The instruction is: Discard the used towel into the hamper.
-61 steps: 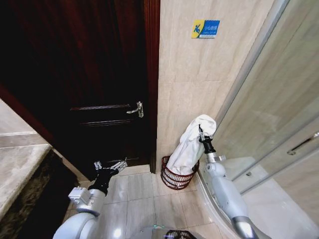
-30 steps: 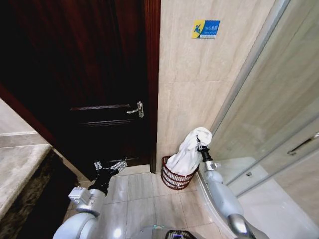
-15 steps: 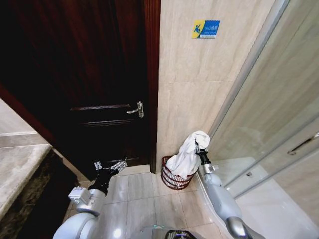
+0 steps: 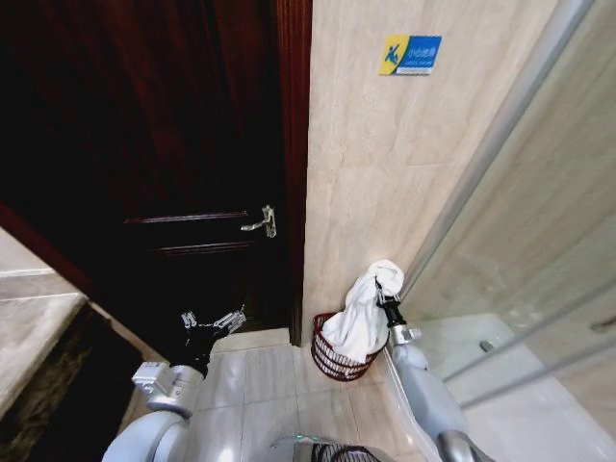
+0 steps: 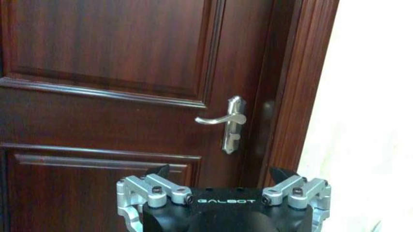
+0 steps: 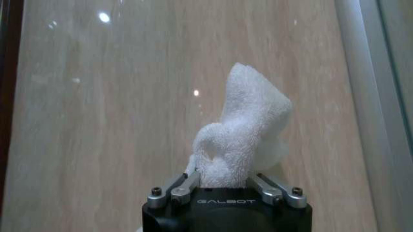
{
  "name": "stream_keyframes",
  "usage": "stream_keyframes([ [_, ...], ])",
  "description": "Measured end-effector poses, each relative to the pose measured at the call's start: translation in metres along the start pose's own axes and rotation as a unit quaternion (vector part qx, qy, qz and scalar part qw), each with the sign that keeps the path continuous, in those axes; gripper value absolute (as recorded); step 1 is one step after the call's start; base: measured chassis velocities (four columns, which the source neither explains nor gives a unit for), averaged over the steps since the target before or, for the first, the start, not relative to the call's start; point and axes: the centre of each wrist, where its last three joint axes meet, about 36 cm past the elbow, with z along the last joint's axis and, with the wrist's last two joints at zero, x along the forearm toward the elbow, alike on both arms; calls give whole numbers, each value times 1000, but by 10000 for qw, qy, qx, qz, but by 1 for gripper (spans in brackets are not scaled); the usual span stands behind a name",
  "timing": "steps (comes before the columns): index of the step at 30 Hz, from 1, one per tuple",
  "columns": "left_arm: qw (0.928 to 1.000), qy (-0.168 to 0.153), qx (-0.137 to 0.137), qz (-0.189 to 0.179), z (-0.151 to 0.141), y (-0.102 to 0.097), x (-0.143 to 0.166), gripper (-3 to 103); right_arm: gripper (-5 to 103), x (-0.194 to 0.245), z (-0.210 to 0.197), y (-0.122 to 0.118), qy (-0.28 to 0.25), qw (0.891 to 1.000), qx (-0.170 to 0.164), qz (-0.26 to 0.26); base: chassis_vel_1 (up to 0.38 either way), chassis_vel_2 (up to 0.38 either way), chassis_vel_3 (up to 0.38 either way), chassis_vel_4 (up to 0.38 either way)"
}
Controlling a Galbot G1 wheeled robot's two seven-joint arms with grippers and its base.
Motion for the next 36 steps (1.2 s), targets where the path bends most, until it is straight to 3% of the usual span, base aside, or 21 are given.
stream_keyframes([
  [5,10000,1,0,-1,0,0,0,100,18,24,12,17,185,9997,-127,67,0,-19,-9,0],
  [15,10000,0,0,-1,0,0,0,100,18,45,31,26,635,9976,-260,88,23,-18,-24,21],
  [28,10000,1,0,0,0,0,0,100,18,60,36,31,1340,9910,9,26,0,0,0,0],
  [36,10000,1,0,0,0,0,0,100,18,66,37,32,1472,9891,0,-20,0,0,0,0],
])
